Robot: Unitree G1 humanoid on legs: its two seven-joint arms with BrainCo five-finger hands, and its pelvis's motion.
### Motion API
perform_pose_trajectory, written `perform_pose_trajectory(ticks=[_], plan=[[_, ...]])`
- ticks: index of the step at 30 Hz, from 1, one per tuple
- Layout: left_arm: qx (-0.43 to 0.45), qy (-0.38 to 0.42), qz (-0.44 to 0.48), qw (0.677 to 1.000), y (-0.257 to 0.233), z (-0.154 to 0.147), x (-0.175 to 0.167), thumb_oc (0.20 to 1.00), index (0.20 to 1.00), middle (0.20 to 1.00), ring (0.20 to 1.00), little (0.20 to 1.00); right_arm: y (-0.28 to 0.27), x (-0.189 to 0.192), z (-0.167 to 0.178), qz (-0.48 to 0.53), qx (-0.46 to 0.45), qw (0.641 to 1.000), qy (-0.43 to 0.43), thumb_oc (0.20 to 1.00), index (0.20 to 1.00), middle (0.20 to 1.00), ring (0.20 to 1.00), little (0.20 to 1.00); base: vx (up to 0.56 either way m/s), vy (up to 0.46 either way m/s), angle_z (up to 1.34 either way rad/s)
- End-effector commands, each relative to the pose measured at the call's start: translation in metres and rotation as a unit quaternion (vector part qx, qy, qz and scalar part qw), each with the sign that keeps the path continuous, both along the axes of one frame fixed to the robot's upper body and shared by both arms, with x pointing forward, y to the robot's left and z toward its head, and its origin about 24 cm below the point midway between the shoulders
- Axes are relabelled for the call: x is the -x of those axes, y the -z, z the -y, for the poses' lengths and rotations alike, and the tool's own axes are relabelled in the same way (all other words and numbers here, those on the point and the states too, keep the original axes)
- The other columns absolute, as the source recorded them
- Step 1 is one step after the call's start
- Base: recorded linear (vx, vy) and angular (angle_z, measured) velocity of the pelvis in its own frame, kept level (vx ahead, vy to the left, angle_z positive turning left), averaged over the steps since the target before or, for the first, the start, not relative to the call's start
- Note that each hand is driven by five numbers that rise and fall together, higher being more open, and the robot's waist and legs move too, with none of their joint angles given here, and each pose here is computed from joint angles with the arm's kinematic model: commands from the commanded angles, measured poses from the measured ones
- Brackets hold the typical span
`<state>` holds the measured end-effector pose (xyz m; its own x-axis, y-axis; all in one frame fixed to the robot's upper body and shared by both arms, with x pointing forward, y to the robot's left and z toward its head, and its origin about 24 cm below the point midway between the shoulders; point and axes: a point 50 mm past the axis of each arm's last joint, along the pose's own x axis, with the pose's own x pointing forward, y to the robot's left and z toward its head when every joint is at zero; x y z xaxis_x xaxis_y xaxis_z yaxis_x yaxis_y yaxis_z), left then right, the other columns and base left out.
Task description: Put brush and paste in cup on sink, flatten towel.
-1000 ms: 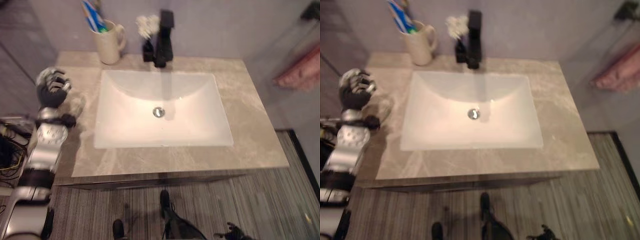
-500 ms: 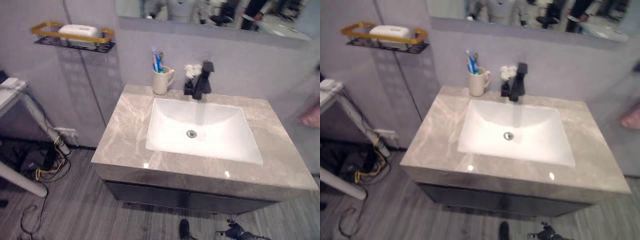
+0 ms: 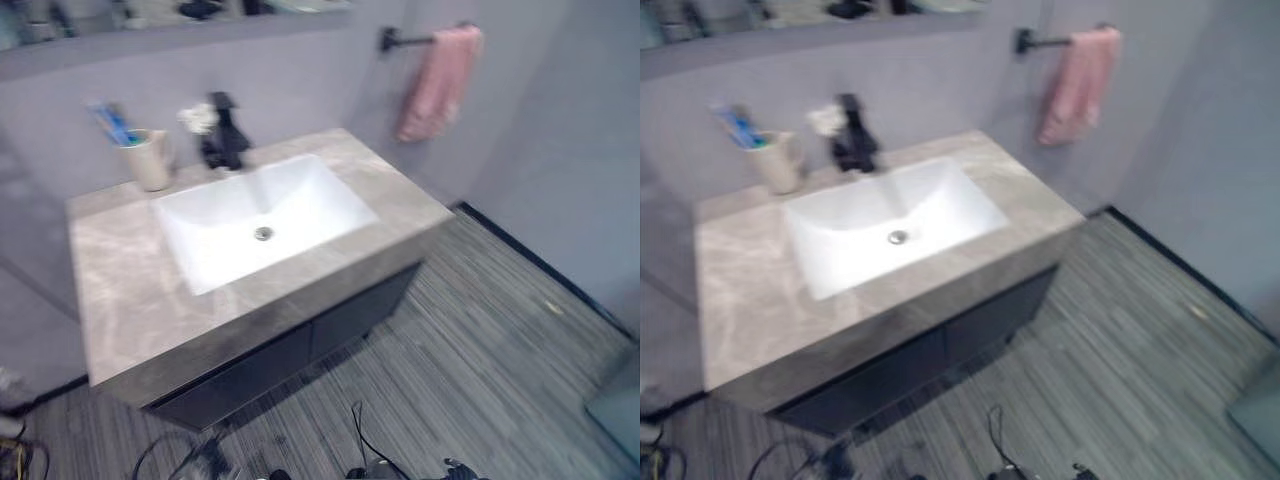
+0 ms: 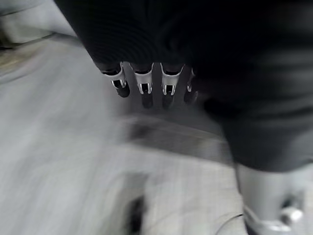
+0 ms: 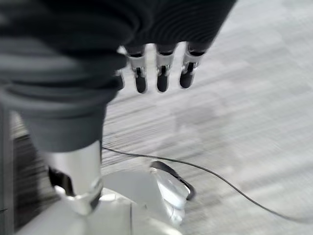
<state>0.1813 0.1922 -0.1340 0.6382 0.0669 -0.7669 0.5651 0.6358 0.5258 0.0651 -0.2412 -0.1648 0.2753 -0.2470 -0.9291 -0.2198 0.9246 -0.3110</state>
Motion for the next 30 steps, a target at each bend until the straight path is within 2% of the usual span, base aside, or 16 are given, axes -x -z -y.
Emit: perform_pose_trajectory(ticks=[1, 7, 13, 15, 20, 25, 30], plan=[[0.007, 0.013, -0.002, 1.000, 0.000, 0.014, -0.008, 1.000, 1.000, 1.000, 1.000, 1.000, -0.005, -0.001, 0.017, 0.017, 0.027, 0.998, 0.051, 1.000, 1.000, 1.000, 1.000, 1.000, 0.07, -0.180, -0.84], [0.002, 0.000, 0.009, 1.000, -0.004, 0.019, -0.021, 1.000, 1.000, 1.000, 1.000, 1.000, -0.011, -0.009, 0.034, 0.026, 0.064, 0.997, 0.028, 1.000, 1.000, 1.000, 1.000, 1.000, 0.07, -0.149, -1.24], [0.020, -0.092, 0.014, 0.995, 0.001, 0.001, -0.006, 1.000, 1.000, 1.000, 1.000, 1.000, -0.017, -0.005, 0.050, 0.037, 0.088, 0.995, 0.036, 1.000, 1.000, 1.000, 1.000, 1.000, 0.17, 0.113, -1.69], [0.027, -0.121, 0.014, 0.992, 0.003, -0.007, 0.003, 1.000, 1.000, 1.000, 1.000, 1.000, -0.021, -0.018, 0.050, 0.059, 0.089, 0.994, 0.014, 1.000, 1.000, 1.000, 1.000, 1.000, 0.17, 0.237, -1.33], [0.035, -0.137, 0.013, 0.990, 0.005, -0.009, 0.009, 1.000, 1.000, 1.000, 1.000, 1.000, -0.025, -0.035, 0.049, 0.080, 0.088, 0.993, -0.004, 1.000, 1.000, 1.000, 1.000, 1.000, 0.07, 0.197, -1.08], [0.042, -0.166, 0.037, 0.985, -0.001, -0.021, 0.004, 1.000, 1.000, 1.000, 1.000, 1.000, -0.029, -0.068, 0.030, 0.121, 0.072, 0.989, -0.050, 1.000, 1.000, 1.000, 1.000, 1.000, -0.03, 0.046, -1.09], [0.077, -0.211, 0.098, 0.969, -0.017, -0.029, -0.016, 1.000, 1.000, 1.000, 1.000, 1.000, -0.038, -0.086, 0.023, 0.183, 0.041, 0.981, -0.037, 1.000, 1.000, 1.000, 1.000, 1.000, 0.00, -0.013, 0.52]])
